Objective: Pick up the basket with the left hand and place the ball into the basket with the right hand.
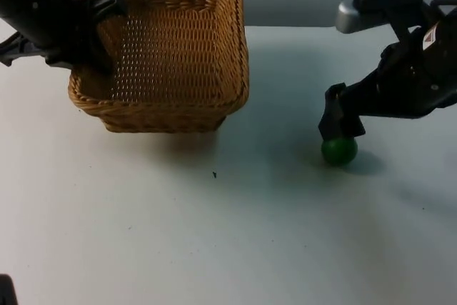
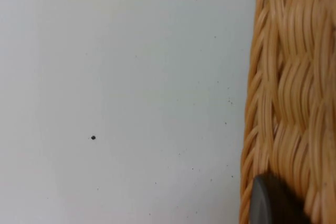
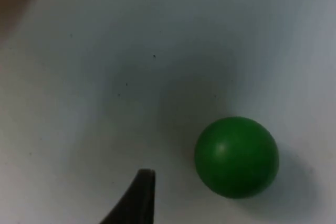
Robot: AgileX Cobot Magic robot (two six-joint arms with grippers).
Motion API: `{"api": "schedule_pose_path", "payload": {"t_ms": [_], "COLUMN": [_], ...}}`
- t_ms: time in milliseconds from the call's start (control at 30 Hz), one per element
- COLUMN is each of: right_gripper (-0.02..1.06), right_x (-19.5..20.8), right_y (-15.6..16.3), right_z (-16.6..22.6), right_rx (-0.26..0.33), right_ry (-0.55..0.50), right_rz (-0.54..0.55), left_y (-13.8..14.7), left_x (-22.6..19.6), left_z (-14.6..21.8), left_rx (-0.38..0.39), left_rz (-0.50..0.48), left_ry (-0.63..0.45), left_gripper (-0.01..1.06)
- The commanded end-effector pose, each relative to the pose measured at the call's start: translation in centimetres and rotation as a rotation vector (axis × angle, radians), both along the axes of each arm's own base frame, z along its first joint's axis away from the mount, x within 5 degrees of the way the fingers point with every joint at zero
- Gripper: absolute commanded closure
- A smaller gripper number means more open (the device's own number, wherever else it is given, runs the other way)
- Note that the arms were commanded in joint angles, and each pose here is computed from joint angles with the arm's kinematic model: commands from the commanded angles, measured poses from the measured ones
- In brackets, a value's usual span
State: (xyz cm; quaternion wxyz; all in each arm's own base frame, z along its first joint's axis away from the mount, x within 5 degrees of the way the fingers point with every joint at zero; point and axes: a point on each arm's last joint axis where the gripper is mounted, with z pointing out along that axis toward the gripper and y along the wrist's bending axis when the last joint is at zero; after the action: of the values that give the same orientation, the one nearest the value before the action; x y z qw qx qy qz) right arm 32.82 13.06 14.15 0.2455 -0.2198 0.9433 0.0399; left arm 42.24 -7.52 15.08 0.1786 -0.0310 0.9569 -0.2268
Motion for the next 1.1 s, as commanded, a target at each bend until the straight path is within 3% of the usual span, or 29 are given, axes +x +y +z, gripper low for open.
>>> {"api": "schedule_pose_path", "payload": {"t_ms": [0,1067], "right_gripper": [-0.01,-0.01], "right_x": [0.4,2.5], "right_y": [0.3,1.1], "right_z": [0.0,-2.3], "right_rx": [0.011,0.022], "right_ry": [-0.029,-0.007], "right_rz": [0.004,-0.026], "left_y": [-0.2,-0.2], "left_x": [0.1,0.0], "left_z": [1.0,1.0], "left_rx": [-0.031,-0.037], "left_rz": [0.015,0.008], "left_ry": [-0.016,-0.003], "left_gripper": [1.05,1.05]}}
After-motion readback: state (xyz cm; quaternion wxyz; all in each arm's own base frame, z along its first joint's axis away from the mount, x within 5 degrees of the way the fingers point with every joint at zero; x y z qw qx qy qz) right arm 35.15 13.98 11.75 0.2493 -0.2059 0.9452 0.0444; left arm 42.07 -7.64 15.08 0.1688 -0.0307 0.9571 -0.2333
